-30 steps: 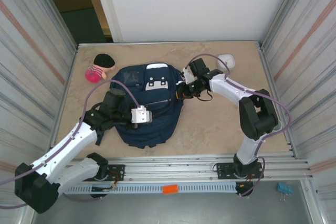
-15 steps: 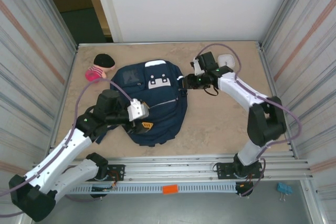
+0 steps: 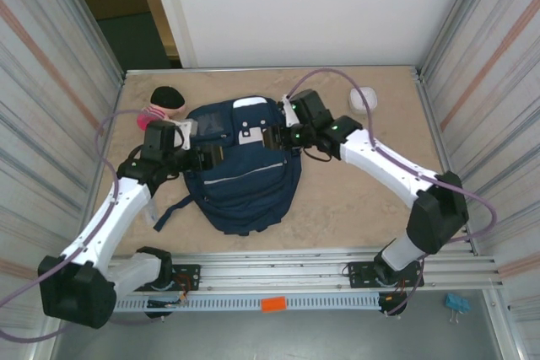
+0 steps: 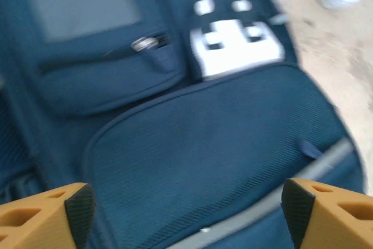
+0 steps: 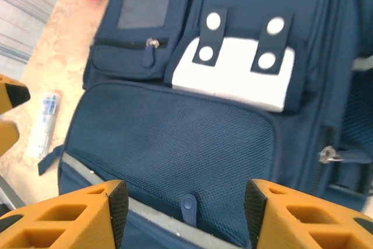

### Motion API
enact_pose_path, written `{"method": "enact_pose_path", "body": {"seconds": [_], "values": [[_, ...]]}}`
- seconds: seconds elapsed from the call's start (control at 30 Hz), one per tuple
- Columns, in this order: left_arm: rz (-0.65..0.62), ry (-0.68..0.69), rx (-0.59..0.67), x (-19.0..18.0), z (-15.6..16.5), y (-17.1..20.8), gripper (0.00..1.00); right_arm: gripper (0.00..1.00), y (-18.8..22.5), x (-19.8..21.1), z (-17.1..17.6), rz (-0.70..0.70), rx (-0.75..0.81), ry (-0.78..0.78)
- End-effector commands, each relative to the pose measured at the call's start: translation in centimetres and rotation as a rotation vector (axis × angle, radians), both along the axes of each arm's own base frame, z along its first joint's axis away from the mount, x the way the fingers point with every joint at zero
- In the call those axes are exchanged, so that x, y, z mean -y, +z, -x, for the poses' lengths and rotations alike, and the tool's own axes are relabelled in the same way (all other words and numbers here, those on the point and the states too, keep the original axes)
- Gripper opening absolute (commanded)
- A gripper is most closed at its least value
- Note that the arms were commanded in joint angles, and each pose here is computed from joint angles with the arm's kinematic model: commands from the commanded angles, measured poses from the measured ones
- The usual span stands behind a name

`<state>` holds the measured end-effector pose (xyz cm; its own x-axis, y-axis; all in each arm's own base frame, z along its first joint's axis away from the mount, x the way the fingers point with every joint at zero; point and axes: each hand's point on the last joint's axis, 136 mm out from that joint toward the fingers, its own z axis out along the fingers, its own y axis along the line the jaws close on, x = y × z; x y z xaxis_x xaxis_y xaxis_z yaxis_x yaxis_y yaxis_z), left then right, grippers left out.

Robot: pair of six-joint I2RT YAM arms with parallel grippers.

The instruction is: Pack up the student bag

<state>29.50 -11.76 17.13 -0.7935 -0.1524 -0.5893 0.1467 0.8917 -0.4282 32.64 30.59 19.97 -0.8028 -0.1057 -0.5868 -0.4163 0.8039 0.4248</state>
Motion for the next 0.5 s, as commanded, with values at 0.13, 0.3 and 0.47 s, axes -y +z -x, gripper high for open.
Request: {"method": "enact_pose_path", "body": {"seconds": [0.13,0.3,0.47], "values": [[0.156,0.188,-0.164,-0.6,0.0,-6.1,0.83,0.55,-8.7,1.1,1.1,0.044,-0.179,-0.165],[0.17,0.166,-0.161,0.2,-2.1,-8.0,0.78,0.55,-11.5,1.0,4.6,0.068,-0.251,-0.179],[0.136,0.138,-0.145,0.7,-5.2,-8.9,0.76,0.56,-11.5,-1.4,6.5,0.023,-0.25,-0.191]]}}
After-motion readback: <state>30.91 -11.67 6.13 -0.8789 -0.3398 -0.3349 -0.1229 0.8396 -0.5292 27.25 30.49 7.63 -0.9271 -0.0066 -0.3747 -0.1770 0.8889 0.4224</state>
